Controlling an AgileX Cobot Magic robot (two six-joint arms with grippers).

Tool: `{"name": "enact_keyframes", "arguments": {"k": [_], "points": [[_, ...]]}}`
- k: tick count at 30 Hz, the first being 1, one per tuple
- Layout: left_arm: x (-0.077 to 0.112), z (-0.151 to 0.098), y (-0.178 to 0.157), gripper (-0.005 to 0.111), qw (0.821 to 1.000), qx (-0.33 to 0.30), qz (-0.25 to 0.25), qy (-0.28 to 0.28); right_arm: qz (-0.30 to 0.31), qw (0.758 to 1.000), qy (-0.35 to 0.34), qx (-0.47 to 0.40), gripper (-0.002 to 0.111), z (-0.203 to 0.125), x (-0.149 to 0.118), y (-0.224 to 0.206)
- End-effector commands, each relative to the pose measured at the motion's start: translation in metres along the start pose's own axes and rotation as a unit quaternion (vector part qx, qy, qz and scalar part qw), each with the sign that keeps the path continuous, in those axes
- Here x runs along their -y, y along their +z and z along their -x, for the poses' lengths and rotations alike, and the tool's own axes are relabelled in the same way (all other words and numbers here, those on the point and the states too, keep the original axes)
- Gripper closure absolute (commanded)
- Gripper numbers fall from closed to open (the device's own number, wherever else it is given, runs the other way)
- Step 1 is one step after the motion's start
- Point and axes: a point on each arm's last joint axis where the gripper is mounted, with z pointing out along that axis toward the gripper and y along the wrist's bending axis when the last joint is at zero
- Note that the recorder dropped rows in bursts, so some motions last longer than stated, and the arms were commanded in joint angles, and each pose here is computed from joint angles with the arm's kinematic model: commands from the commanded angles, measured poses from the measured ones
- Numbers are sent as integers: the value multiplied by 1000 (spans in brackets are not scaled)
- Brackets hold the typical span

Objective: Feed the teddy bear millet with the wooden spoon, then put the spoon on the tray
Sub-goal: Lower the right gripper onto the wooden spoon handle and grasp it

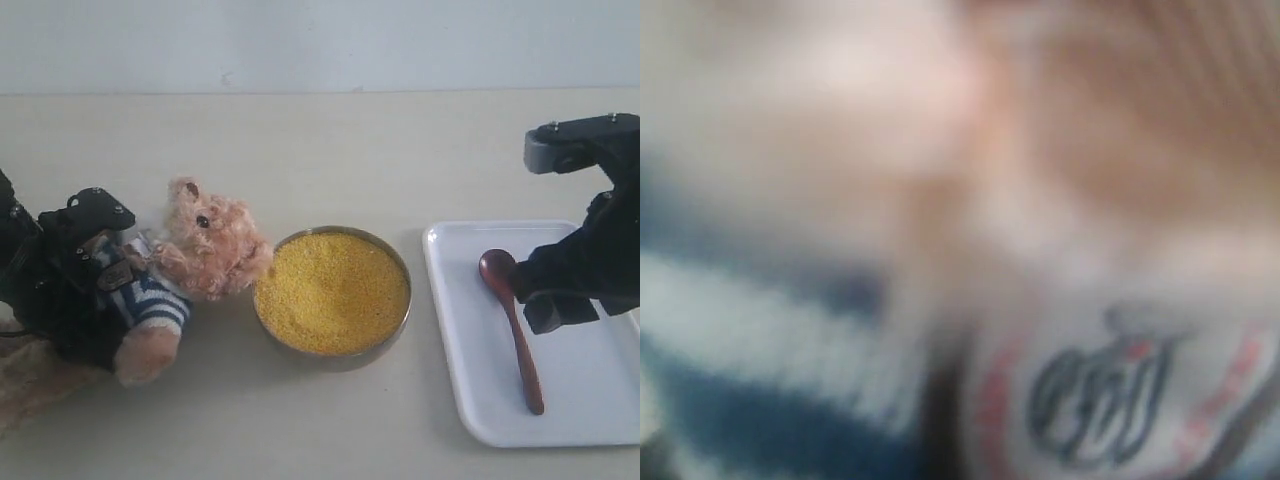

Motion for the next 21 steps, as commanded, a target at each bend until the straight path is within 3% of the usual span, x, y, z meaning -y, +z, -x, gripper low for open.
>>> {"name": "enact_keyframes", "arguments": {"k": [1,14,21], "points": [[0,1,-8,101,1000,16,17,-3,-9,1000,3,-12,44,7,1,13],[17,-1,-78,103,991,111,68,27,-13,998,6,-56,45,16,2,50],[21,-3,-85,103,991,115,66,25,-16,996,6,-88,45,18,3,75]]}}
